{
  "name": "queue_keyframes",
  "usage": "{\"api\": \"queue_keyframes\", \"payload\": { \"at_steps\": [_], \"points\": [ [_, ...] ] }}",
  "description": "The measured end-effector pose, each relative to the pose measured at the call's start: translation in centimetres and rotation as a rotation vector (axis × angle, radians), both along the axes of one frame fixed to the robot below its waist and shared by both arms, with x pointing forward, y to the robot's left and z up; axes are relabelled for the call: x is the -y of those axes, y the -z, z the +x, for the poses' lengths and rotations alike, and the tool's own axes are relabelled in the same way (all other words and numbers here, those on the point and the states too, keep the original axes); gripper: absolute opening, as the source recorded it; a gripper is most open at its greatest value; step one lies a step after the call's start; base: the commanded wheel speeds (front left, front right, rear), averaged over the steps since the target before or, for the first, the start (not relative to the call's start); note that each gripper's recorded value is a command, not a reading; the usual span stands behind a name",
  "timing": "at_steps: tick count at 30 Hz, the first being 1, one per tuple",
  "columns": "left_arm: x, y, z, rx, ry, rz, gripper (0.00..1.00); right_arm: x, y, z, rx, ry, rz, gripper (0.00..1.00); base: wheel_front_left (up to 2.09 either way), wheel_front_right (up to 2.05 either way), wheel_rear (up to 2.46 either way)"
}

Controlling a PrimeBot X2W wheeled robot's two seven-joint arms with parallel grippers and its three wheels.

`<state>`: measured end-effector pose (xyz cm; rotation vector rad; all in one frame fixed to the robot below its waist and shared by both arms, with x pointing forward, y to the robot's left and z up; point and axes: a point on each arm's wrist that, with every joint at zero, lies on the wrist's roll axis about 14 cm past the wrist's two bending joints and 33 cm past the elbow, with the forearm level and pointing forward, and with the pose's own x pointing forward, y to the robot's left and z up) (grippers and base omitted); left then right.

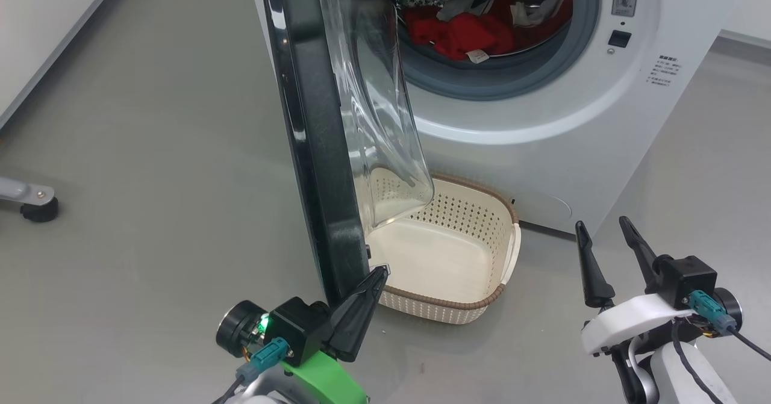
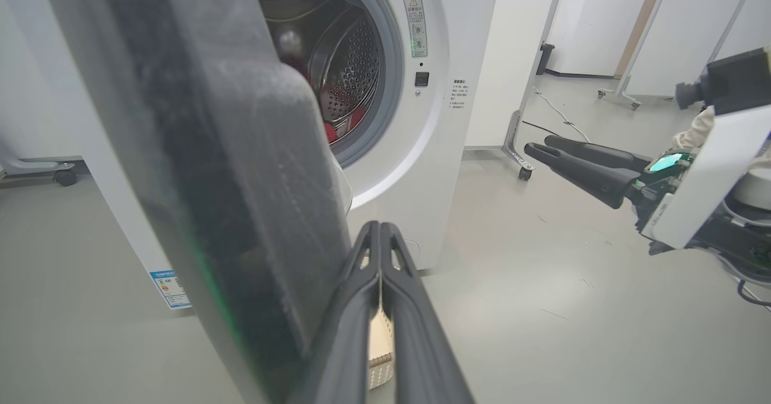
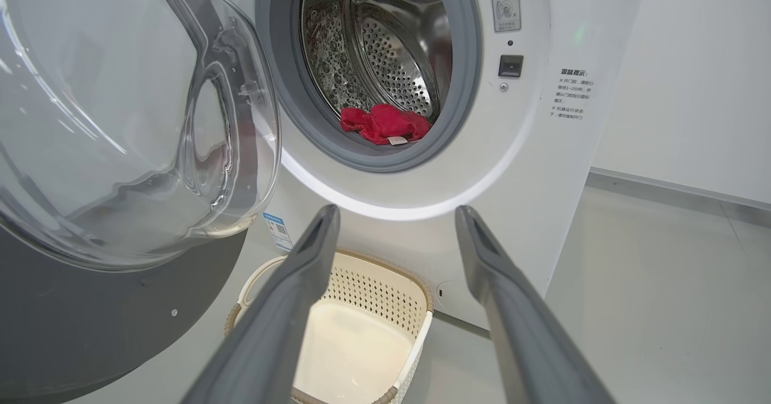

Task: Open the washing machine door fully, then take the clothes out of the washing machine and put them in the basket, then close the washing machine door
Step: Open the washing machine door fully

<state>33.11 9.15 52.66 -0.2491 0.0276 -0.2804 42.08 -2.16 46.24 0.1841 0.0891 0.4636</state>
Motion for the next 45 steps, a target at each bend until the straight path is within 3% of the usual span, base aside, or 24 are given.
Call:
{"api": "queue_keyframes", "payload": {
  "at_steps": [23,45],
  "points": [
    [-2.6,1.2,-0.7,-0.027,-0.128,-0.028,0.00,-0.5,-0.6,0.0,0.016,-0.010,0.004,1.00,0.00,0.00,0.00],
    [-11.4,2.1,-1.6,-0.041,-0.413,-0.039,0.00,-1.0,-1.3,-0.1,0.032,-0.019,0.011,1.00,0.00,0.00,0.00]
  ]
}}
